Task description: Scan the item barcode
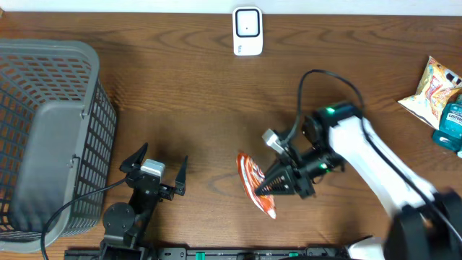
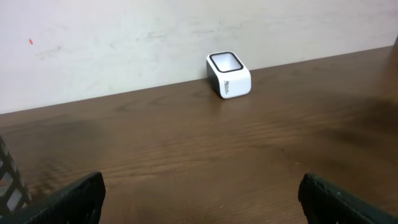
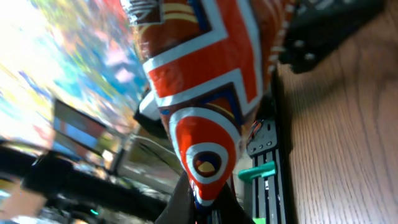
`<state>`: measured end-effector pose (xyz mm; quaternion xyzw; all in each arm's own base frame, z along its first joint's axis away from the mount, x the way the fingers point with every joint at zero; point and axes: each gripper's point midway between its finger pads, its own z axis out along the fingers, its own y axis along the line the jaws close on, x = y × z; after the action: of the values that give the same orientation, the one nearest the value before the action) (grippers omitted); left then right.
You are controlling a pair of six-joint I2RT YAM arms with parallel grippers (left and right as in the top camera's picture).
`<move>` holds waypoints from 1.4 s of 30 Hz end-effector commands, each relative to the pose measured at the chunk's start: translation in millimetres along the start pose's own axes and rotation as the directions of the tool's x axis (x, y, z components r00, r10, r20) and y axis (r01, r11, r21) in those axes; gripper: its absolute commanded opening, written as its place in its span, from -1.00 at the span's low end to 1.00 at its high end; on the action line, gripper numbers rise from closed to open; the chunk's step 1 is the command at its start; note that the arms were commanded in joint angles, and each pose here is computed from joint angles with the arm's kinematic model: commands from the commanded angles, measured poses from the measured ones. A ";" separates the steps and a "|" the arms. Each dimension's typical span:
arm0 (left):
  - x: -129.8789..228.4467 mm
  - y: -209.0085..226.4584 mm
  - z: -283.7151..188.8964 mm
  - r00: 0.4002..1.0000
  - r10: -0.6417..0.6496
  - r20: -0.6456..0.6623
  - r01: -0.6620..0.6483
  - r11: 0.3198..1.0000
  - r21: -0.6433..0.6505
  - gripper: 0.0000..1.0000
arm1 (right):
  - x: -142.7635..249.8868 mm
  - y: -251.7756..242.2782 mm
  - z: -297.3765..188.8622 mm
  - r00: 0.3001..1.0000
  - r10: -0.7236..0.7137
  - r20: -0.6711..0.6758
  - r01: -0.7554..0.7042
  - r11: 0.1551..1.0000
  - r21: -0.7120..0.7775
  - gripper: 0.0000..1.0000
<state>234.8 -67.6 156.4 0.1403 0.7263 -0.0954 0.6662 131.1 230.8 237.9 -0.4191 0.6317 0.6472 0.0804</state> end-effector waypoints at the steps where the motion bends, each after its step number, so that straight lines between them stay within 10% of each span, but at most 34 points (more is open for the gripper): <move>1: 15.8 -1.9 1.2 0.999 0.002 -0.046 -0.002 1.000 0.008 0.99 | 9.7 27.1 -2.6 0.994 -0.094 -0.061 0.097 0.994 0.049 -0.98; 17: 15.8 -1.9 1.2 0.999 0.002 -0.046 -0.002 1.000 0.008 0.99 | 33.1 -3.9 -31.2 0.988 -0.142 0.066 0.130 0.979 0.155 -0.98; 30: 15.8 -1.9 1.2 0.999 0.002 -0.046 -0.002 1.000 0.008 0.99 | 20.8 -63.9 -30.3 0.920 0.271 0.282 -0.279 0.960 -0.013 -0.98; 42: 15.8 -1.9 1.2 0.999 0.002 -0.046 -0.002 1.000 0.008 0.99 | 21.2 -41.5 -5.7 0.975 -0.057 0.213 0.057 0.998 0.007 -0.98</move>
<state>234.8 -67.6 156.4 0.1403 0.7263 -0.0954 0.6662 147.9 221.0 181.2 -0.3162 0.6418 0.6916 0.0990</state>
